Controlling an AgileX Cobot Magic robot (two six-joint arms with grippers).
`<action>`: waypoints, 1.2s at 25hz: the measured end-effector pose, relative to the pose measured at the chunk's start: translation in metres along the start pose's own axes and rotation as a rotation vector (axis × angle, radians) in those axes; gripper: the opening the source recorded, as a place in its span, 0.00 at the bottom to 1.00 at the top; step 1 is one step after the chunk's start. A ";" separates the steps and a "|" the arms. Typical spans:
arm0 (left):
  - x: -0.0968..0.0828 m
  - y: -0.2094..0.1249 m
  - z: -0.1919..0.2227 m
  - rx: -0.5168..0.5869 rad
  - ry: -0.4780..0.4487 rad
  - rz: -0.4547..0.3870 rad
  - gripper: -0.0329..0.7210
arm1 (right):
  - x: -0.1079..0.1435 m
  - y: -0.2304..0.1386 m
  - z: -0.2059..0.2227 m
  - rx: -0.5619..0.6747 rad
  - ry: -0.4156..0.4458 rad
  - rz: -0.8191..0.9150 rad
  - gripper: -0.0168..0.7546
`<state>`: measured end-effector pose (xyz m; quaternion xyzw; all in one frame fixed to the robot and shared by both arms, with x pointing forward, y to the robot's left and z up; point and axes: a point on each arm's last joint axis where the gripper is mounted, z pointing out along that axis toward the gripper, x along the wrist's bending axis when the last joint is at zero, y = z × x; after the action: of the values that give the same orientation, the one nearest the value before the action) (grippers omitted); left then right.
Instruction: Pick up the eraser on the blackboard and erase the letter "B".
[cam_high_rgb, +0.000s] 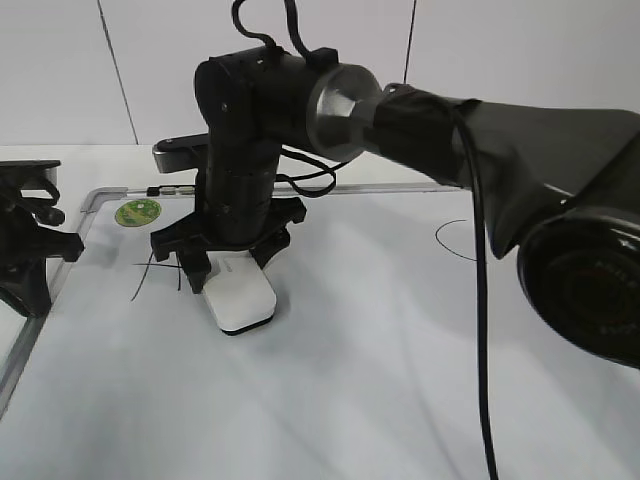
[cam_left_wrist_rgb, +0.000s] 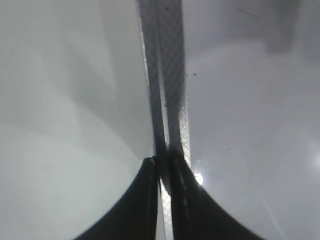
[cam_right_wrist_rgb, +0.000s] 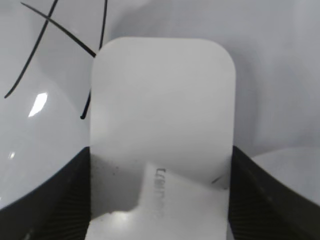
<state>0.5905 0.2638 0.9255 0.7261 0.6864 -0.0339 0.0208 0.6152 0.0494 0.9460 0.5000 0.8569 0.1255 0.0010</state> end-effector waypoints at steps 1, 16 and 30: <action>0.000 0.000 0.000 0.000 0.000 0.000 0.07 | 0.000 0.000 0.000 -0.002 0.000 0.000 0.72; 0.000 0.000 0.000 0.000 -0.003 0.000 0.07 | -0.004 -0.006 0.004 -0.012 -0.061 -0.037 0.72; -0.001 0.000 0.000 -0.005 -0.008 -0.001 0.07 | -0.033 -0.001 0.000 -0.024 -0.173 0.013 0.72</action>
<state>0.5908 0.2631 0.9256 0.7256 0.6868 -0.0349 0.0251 0.6311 0.0204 0.9416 0.5145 0.8488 0.0919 0.0800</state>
